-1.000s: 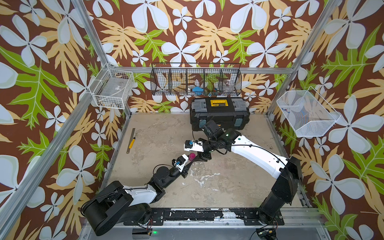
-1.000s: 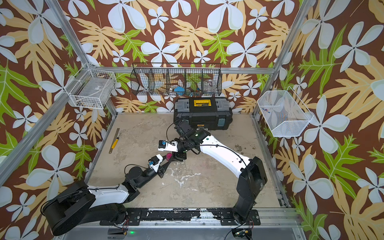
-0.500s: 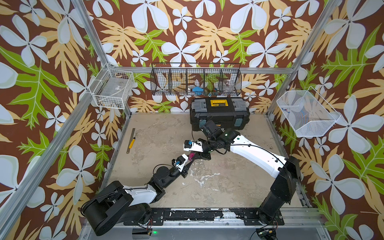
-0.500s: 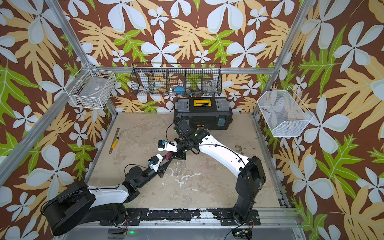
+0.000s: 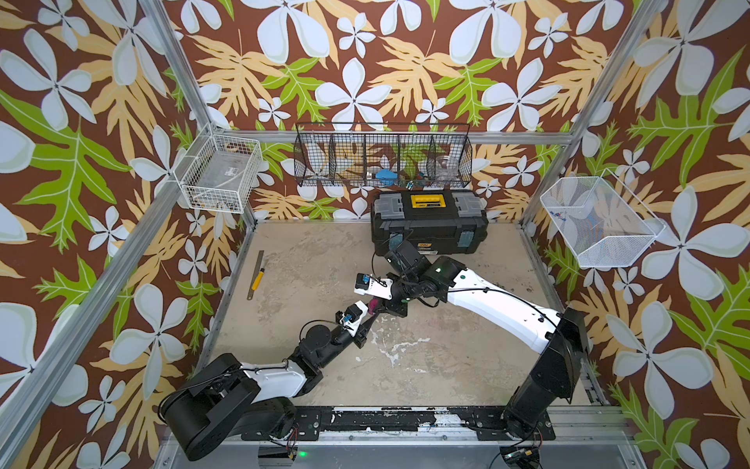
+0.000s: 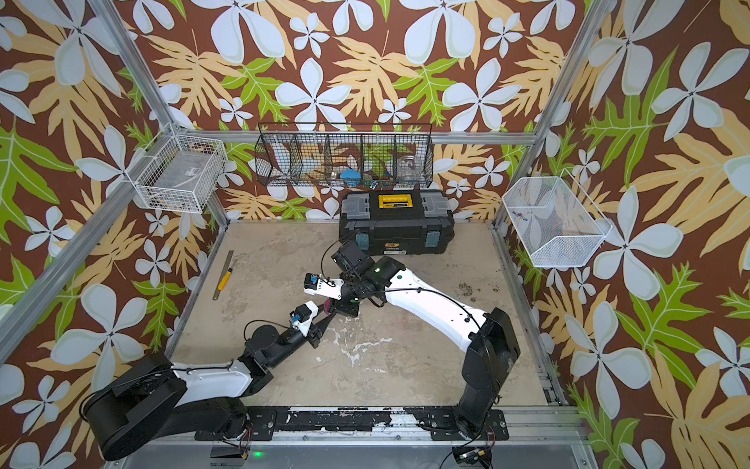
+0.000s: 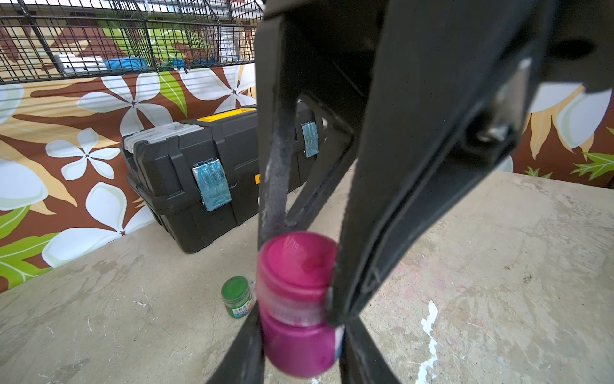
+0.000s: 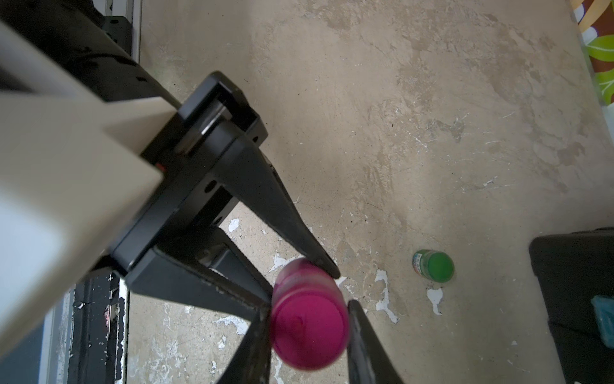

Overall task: Close the paint jar lid
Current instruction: Screw the lid onto the paint jar.

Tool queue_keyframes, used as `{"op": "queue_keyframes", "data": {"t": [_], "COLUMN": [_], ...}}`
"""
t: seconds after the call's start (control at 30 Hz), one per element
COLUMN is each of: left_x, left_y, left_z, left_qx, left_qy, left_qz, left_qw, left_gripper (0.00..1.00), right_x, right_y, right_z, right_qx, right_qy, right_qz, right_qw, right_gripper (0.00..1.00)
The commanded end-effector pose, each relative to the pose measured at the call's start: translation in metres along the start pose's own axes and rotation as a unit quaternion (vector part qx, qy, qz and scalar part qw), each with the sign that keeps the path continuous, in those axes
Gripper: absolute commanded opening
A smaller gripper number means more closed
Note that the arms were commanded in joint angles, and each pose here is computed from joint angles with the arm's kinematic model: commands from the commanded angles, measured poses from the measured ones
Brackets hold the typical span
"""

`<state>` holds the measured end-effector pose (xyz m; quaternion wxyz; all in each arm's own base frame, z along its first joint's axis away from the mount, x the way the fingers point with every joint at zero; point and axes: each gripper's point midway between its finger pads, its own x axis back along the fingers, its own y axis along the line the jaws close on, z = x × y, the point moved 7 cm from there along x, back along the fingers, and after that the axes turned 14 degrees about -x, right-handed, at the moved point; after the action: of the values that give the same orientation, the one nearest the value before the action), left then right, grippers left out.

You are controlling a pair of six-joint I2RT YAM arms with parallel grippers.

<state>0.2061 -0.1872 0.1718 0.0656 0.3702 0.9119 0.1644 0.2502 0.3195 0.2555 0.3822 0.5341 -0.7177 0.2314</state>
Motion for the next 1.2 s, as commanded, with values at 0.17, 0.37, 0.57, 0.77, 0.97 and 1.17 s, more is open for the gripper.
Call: {"op": "queue_keyframes", "data": {"t": [0.17,0.37,0.57,0.77,0.97,1.17], "left_x": [-0.001,-0.001,-0.001,-0.001,-0.001,-0.001], "left_y": [0.002,0.002,0.002,0.002,0.002,0.002], "left_z": [-0.010,-0.010,-0.011,-0.010,-0.010,-0.010], "left_qx": [-0.003,-0.003,-0.003,-0.003,-0.002,-0.002], "left_qy": [-0.028,-0.028,-0.028,-0.028,-0.028,-0.028], "left_qz": [-0.002,0.000,-0.001,0.000,0.000,-0.001], "left_qw": [1.000,1.000,1.000,1.000,1.000,1.000], "left_gripper": [0.04,0.04,0.04,0.04,0.03,0.04], "right_x": [0.002,0.001,-0.002,-0.002,-0.006,-0.016], "right_y": [-0.004,0.000,0.012,0.017,0.016,0.017], "right_z": [-0.009,-0.011,-0.010,-0.013,-0.016,-0.017], "right_qx": [-0.096,-0.158,-0.198,-0.265,-0.325,-0.363], "right_qy": [-0.005,0.007,0.018,0.017,0.031,0.054], "right_qz": [0.064,0.088,0.105,0.101,0.101,0.114], "right_qw": [0.993,0.983,0.974,0.959,0.940,0.923], "right_gripper": [0.26,0.27,0.28,0.28,0.30,0.30]}}
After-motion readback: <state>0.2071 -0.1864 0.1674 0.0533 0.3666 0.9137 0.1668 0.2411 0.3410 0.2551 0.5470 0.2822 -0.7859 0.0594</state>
